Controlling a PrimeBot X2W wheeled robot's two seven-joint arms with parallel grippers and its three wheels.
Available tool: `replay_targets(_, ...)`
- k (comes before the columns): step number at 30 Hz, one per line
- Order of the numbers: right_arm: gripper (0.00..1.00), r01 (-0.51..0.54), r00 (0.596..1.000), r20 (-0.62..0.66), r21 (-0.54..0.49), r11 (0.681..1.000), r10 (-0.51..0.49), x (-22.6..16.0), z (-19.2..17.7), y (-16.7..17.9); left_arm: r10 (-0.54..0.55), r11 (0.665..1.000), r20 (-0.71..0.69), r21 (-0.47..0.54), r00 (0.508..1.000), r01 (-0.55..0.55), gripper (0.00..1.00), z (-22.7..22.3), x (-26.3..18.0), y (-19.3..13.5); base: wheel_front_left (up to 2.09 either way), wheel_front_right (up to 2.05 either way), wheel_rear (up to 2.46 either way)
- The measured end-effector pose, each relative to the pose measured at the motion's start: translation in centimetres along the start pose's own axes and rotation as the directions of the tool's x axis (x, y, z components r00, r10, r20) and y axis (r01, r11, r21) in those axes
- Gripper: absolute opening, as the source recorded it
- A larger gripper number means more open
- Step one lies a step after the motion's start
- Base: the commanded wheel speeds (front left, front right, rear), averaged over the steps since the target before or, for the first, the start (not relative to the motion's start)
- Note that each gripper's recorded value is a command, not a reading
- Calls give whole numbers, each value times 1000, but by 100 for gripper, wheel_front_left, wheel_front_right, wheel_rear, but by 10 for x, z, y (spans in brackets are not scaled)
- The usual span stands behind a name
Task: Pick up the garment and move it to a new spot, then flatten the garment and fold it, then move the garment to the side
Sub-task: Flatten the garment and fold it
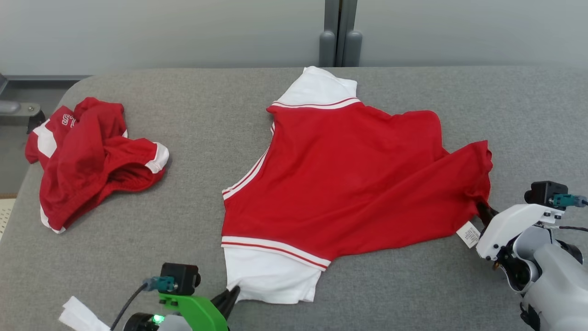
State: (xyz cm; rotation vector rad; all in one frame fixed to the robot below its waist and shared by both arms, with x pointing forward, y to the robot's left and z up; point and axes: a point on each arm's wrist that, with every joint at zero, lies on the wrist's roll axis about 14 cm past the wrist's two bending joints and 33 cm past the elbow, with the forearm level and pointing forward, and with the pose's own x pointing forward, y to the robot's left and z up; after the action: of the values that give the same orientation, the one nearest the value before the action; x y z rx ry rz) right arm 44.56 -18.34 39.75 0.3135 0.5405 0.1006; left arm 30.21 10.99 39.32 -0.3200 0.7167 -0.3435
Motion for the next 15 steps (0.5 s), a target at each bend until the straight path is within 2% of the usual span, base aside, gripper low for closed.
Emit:
replay_targets(6, 0, -127, 981, 156, 90, 988, 112, -17, 36, 27, -7, 1000, 198, 18, 980, 3, 0, 48, -15, 2, 0, 0, 0)
replay_targets(10, 0, -229, 951, 253, 189, 955, 178, -34, 60, 43, 4, 999, 311, 42, 950, -18, 0, 76, -24, 11, 0, 0, 0)
replay_targets(15, 0, -265, 929, 319, 219, 939, 188, -37, 82, 42, -13, 996, 397, 90, 918, -24, 0, 115, -19, 17, 0, 0, 0)
